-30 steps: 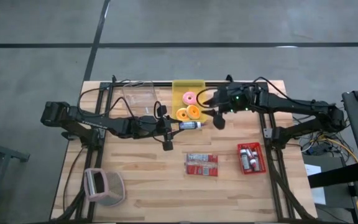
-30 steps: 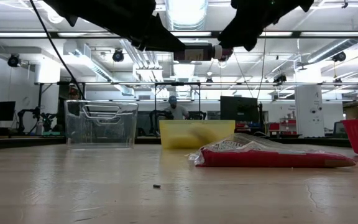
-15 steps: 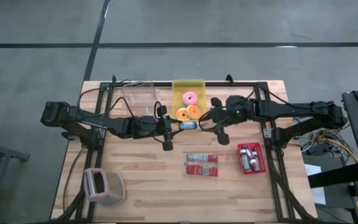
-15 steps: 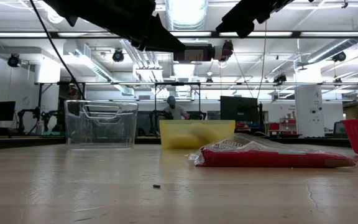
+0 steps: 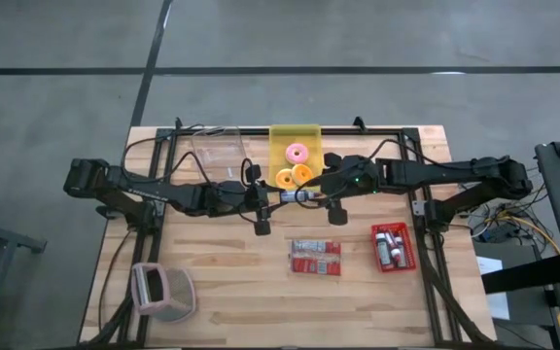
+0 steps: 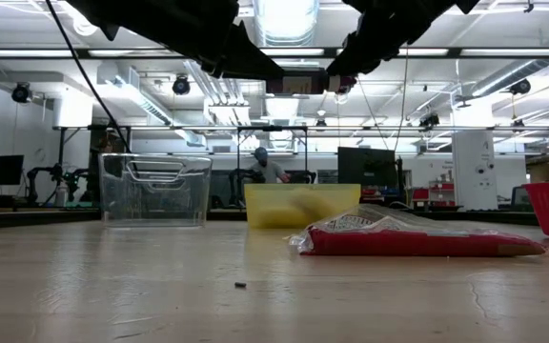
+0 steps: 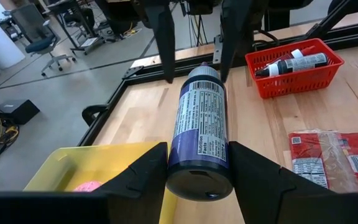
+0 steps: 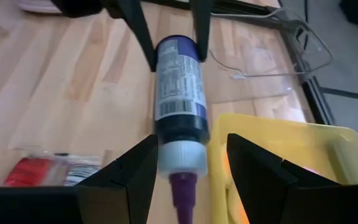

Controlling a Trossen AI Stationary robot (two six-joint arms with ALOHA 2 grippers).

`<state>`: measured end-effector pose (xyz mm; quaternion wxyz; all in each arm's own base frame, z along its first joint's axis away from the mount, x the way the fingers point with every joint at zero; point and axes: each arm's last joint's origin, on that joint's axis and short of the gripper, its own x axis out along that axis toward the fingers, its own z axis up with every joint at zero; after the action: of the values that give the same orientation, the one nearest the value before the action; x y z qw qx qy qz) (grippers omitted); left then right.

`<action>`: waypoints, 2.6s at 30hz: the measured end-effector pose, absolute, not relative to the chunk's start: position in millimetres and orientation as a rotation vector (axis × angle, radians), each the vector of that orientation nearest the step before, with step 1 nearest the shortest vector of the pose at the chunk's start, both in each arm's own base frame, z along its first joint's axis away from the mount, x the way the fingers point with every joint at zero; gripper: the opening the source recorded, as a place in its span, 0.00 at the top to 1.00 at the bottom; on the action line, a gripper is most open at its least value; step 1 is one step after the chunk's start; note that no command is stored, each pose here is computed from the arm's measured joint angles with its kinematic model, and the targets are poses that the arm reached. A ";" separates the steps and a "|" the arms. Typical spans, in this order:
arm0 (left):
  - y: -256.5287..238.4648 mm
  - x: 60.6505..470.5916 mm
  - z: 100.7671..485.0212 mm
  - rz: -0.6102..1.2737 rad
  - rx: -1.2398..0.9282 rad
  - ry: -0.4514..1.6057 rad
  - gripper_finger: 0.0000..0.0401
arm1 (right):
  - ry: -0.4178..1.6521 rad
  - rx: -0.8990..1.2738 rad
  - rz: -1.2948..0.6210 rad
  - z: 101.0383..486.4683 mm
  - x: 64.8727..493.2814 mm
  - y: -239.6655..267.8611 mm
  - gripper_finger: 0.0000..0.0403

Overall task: Pick & Place Food Item
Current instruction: Put the violet food coloring bottle into the red bin

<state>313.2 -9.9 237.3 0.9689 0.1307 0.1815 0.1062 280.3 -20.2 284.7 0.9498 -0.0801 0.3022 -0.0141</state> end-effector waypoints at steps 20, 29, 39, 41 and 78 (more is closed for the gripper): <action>-9.9 313.2 237.3 0.216 0.264 0.367 0.60 | 0.626 -0.163 -0.033 282.3 281.8 -20.3 0.60; -9.9 313.2 237.3 0.215 0.264 0.367 0.60 | 0.630 -0.161 -0.026 281.9 281.5 -20.1 0.73; -10.0 313.2 237.3 0.213 0.264 0.367 0.60 | 0.637 -0.161 -0.027 281.4 281.1 -20.2 0.77; -10.0 313.2 237.3 0.213 0.264 0.367 0.60 | 0.637 -0.157 -0.029 281.4 281.1 -20.2 0.77; -10.0 313.2 237.3 0.214 0.264 0.367 0.60 | 0.587 0.053 -0.105 285.2 282.9 -20.5 0.50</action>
<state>313.2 -10.0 237.3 0.9689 0.1306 0.1814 0.1057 282.9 -20.5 285.2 0.9556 0.0262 0.2891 -0.0516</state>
